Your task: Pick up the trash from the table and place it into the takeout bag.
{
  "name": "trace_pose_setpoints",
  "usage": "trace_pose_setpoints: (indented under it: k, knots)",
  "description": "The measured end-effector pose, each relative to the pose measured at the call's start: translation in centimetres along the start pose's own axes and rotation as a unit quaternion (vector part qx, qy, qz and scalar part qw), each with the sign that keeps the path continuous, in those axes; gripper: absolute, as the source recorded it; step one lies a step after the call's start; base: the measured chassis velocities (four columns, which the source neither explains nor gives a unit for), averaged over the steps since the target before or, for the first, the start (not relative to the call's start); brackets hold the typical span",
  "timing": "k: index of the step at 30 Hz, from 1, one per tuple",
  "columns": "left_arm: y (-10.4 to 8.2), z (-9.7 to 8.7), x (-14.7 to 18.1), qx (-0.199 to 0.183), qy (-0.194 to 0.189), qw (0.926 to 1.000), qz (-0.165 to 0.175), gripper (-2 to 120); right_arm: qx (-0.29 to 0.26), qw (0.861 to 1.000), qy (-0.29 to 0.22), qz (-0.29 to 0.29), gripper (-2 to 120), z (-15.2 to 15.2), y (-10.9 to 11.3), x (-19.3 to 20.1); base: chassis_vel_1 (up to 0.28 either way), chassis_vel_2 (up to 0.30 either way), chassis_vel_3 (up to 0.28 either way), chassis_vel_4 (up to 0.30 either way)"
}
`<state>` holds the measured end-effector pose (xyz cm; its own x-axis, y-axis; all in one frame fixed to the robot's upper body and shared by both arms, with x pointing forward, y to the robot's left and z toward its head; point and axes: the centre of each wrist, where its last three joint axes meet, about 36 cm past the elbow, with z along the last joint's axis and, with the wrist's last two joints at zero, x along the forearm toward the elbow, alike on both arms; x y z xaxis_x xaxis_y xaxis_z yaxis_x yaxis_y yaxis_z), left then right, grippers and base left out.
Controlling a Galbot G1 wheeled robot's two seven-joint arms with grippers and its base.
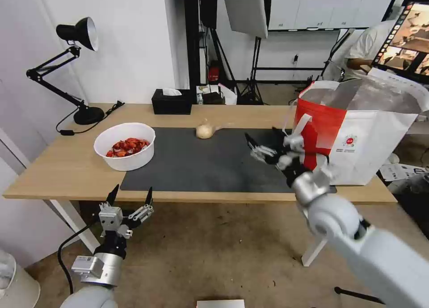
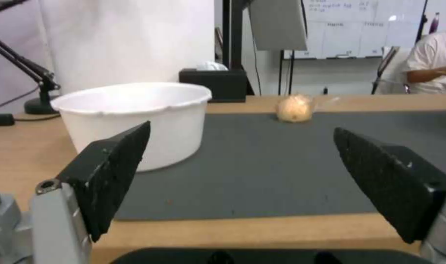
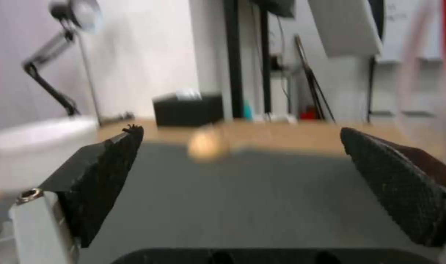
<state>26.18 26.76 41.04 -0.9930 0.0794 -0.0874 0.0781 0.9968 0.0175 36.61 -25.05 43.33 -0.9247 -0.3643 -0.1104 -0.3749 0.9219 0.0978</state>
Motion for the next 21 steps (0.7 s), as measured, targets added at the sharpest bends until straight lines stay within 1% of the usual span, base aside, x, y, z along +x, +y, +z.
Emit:
trace_pose_setpoints:
  k: [2, 3, 4, 6, 7, 9, 15, 21]
  knots:
    - [0.1, 0.3, 0.2, -0.003, 0.008, 1.0, 0.004, 100, 0.003, 1.0, 0.017, 0.015, 100, 2.5, 0.3, 2.7, 0.0, 0.0, 0.0, 0.0]
    - [0.1, 0.5, 0.2, -0.005, 0.011, 0.9999, 0.006, 100, 0.003, 1.0, 0.022, 0.02, 100, 3.1, 0.6, 3.5, 0.0, 0.0, 0.0, 0.0]
    - [0.1, 0.5, 0.2, -0.005, 0.011, 0.9999, 0.006, 100, 0.003, 1.0, 0.022, 0.02, 100, 3.1, 0.6, 3.5, 0.0, 0.0, 0.0, 0.0]
    - [0.3, 1.3, 0.3, -0.008, 0.021, 0.9997, 0.006, 100, 0.004, 0.999, 0.029, 0.032, 100, 4.0, 1.2, 4.5, 0.0, 0.0, 0.0, 0.0]
    - [0.3, 1.3, 0.3, -0.008, 0.021, 0.9997, 0.006, 100, 0.004, 0.999, 0.029, 0.032, 100, 4.0, 1.2, 4.5, 0.0, 0.0, 0.0, 0.0]
    - [0.7, 2.2, 0.3, -0.013, 0.033, 0.9993, 0.005, 100, -0.006, 0.998, 0.038, 0.047, 100, 4.8, 1.9, 5.3, 0.0, 0.0, 0.0, 0.0]
    - [0.9, 2.4, 0.3, -0.011, 0.036, 0.9993, 0.004, 100, -0.01, 0.997, 0.053, 0.053, 100, 5.4, 2.6, 6.3, 0.0, 0.0, 0.0, 0.0]
    - [0.9, 2.4, 0.3, -0.006, 0.039, 0.9992, 0.001, 100, -0.009, 0.997, 0.057, 0.058, 100, 5.3, 2.7, 6.5, 0.0, 0.0, 0.0, 0.0]
